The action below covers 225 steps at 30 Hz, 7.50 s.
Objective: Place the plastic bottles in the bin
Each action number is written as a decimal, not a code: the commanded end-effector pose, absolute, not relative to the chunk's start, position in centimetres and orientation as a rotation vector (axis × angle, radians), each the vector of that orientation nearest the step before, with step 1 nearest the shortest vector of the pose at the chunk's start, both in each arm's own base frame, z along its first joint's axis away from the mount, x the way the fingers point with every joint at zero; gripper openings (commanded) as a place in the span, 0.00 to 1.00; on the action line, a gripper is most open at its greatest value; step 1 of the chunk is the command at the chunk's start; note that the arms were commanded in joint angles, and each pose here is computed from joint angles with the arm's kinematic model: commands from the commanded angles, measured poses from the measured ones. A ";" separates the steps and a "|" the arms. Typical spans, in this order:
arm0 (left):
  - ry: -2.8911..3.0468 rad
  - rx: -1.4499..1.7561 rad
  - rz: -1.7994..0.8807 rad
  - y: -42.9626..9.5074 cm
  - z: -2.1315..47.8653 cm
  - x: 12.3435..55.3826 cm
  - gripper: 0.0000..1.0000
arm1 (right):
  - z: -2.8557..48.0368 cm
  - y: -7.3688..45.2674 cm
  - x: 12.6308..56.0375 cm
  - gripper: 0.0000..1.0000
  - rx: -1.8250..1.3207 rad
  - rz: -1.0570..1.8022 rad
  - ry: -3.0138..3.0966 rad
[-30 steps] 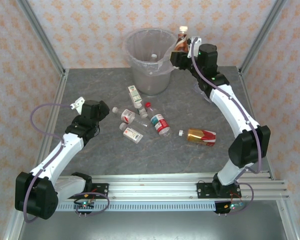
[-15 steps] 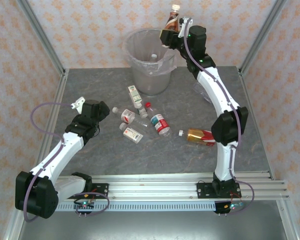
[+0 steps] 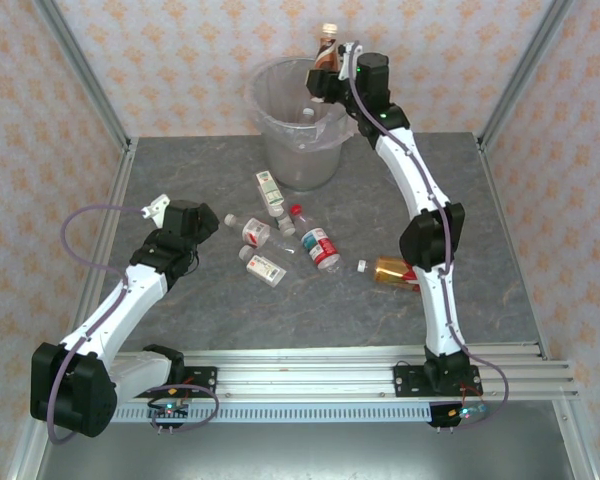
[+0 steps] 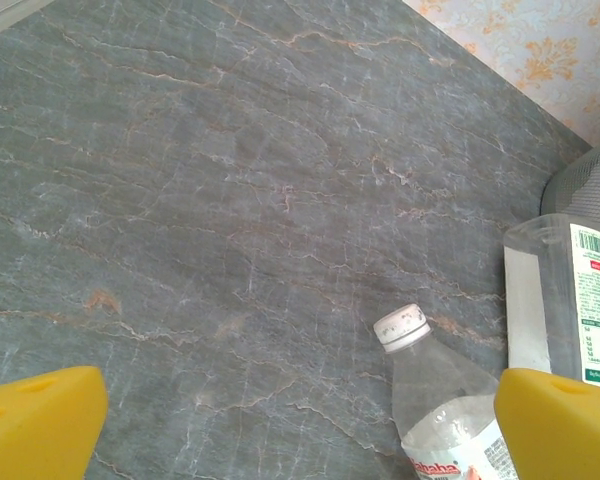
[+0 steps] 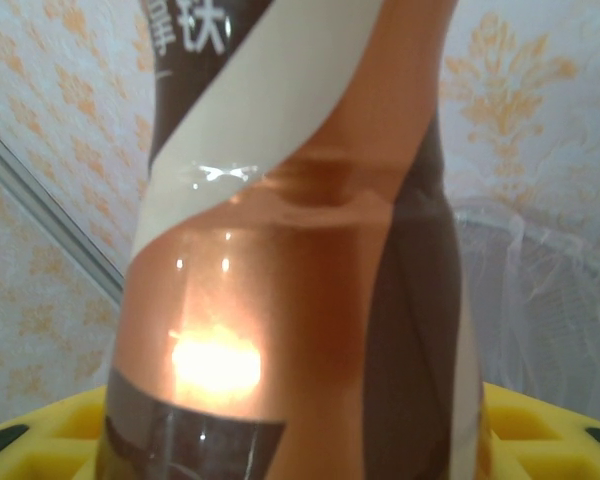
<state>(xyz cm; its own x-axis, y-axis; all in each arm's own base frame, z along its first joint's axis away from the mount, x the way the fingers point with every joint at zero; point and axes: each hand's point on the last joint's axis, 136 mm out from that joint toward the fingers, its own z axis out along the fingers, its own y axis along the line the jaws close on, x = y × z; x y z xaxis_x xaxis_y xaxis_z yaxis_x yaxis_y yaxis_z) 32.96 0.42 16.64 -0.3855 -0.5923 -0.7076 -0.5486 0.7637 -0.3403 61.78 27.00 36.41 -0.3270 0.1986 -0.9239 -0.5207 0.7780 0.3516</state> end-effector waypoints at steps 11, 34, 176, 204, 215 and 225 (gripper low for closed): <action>2.096 -0.853 -0.020 0.9 16.2 32.7 1.00 | 33.5 26.5 60.8 0.46 -0.358 0.596 1.887; 2.109 -0.849 -0.020 0.8 16.0 32.6 1.00 | 34.7 26.7 59.6 0.70 -0.417 0.492 1.885; 2.325 -1.246 -0.383 -12.7 5.8 26.5 1.00 | 23.3 13.4 37.6 0.99 0.171 0.520 1.925; 2.366 -1.437 -0.054 -12.2 1.0 28.5 0.97 | 23.0 13.6 37.5 0.99 0.149 0.524 1.945; 2.462 -1.069 -0.013 -11.0 2.8 28.4 0.78 | 23.0 13.5 37.5 0.99 0.144 0.507 1.947; 2.473 -0.839 0.043 -9.8 5.5 28.2 0.63 | 23.6 13.2 37.9 0.99 0.176 0.514 1.896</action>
